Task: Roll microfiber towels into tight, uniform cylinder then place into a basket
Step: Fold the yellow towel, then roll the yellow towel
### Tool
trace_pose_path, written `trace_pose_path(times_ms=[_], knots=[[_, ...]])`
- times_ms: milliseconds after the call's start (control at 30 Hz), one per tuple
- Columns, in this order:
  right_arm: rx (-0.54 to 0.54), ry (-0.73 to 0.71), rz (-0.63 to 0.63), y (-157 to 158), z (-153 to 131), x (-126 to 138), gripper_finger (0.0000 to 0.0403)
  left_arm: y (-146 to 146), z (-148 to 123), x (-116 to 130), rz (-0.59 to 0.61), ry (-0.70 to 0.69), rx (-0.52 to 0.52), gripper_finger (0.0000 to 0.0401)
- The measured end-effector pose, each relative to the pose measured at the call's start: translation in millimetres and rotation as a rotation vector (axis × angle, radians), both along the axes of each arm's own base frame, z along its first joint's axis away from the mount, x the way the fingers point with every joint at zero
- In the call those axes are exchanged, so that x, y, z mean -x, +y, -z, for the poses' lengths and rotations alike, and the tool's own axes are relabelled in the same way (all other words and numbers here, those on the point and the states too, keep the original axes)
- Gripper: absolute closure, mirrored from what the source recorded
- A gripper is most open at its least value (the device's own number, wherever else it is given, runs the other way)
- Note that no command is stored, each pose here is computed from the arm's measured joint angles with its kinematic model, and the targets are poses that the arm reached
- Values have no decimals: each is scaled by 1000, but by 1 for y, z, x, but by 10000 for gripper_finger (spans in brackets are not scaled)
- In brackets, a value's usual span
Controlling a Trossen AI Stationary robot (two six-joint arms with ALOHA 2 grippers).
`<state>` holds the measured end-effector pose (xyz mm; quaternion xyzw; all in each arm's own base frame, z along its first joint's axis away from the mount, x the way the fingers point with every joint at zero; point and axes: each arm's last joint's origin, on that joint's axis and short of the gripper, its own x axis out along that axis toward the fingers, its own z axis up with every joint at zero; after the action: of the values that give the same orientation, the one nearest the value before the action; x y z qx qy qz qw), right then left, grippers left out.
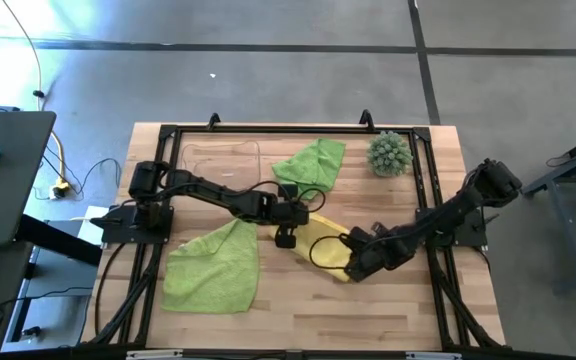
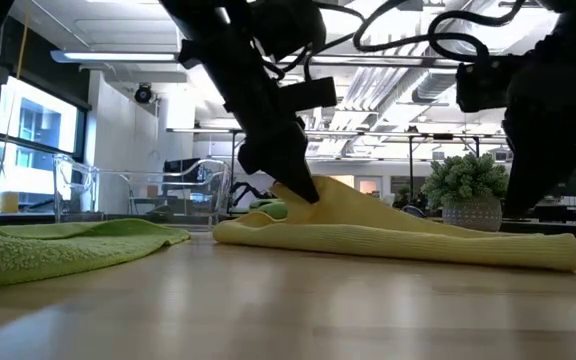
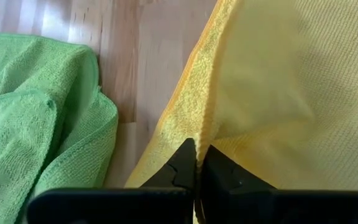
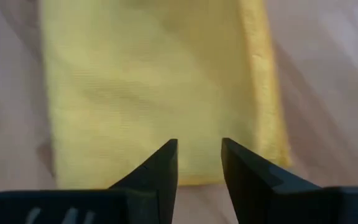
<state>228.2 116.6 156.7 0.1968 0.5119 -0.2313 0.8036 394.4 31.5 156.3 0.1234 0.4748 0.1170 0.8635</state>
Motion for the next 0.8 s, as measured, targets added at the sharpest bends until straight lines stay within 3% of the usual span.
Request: trace_pose_path(times_ms=[267, 433, 533, 600, 800], knots=[[-55, -118, 6, 1, 14, -1, 286, -1, 15, -1, -34, 45, -12, 329], [-58, -102, 45, -2, 22, 5, 286, -3, 3, 3, -124, 41, -208, 291], [-49, -81, 54, -5, 27, 10, 286, -5, -13, 4, -156, 42, -247, 283], [-36, -76, 56, -7, 30, 13, 286, -8, -19, 4, -165, 56, -208, 282], [16, -75, 54, -11, 36, 18, 286, -21, -24, 12, -125, 150, 78, 287]])
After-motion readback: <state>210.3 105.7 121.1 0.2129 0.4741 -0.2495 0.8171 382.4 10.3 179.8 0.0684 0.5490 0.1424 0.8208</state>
